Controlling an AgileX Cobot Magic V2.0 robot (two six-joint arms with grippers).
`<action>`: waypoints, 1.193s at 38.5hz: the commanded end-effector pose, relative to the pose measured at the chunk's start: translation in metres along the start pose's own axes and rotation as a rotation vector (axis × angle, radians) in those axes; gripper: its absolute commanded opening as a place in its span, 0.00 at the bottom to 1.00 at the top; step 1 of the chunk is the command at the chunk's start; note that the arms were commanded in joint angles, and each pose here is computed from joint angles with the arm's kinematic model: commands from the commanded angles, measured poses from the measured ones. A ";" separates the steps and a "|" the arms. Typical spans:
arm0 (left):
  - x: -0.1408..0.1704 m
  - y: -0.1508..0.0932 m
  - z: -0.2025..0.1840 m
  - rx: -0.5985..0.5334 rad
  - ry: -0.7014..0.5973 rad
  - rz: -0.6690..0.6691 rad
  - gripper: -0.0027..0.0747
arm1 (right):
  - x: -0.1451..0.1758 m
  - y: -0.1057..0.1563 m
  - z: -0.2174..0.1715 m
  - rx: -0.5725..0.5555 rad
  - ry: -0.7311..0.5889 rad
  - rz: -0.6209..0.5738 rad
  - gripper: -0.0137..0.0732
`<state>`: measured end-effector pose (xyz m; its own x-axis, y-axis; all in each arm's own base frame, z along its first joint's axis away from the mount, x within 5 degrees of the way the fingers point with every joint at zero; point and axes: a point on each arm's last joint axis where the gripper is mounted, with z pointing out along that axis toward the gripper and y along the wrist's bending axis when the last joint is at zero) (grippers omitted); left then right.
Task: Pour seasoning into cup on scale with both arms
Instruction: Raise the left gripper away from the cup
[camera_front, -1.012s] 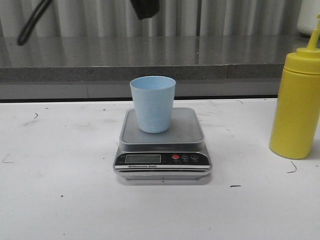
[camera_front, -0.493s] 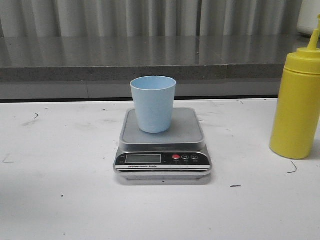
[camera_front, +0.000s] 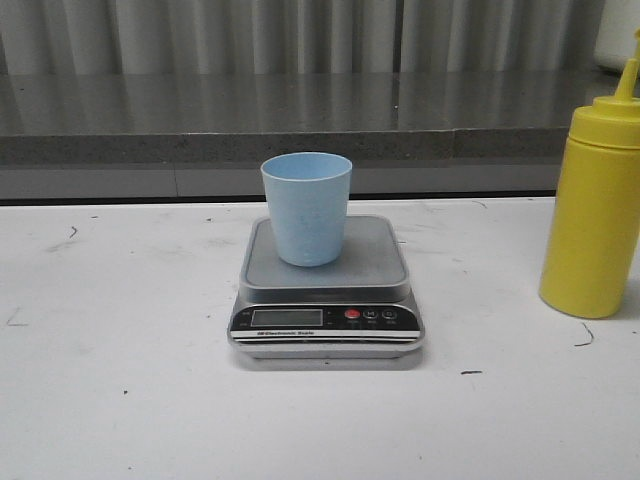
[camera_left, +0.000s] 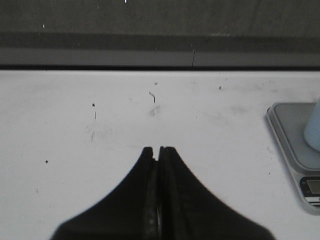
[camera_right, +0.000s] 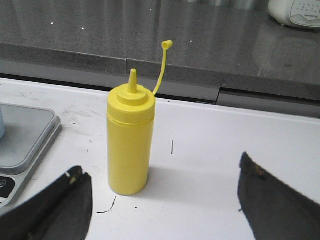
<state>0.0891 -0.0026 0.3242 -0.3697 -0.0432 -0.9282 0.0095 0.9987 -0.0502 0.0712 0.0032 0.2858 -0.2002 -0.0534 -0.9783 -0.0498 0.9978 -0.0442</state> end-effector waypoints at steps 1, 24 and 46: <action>-0.001 0.000 -0.022 0.012 -0.203 -0.016 0.01 | -0.017 -0.001 -0.002 0.009 -0.091 -0.001 0.86; 0.051 0.003 -0.052 0.026 -0.424 -0.016 0.01 | -0.020 -0.001 0.001 0.010 -0.112 0.002 0.86; 0.051 0.003 -0.052 0.026 -0.424 -0.016 0.01 | -0.014 0.019 0.083 -0.124 0.014 0.061 0.86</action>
<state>0.0256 -0.0009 0.2804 -0.0673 -0.0602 -0.9959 0.0294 0.9976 -0.0623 0.1422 0.0198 0.2688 -0.3007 -0.0067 -0.9537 -0.1302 0.9909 0.0341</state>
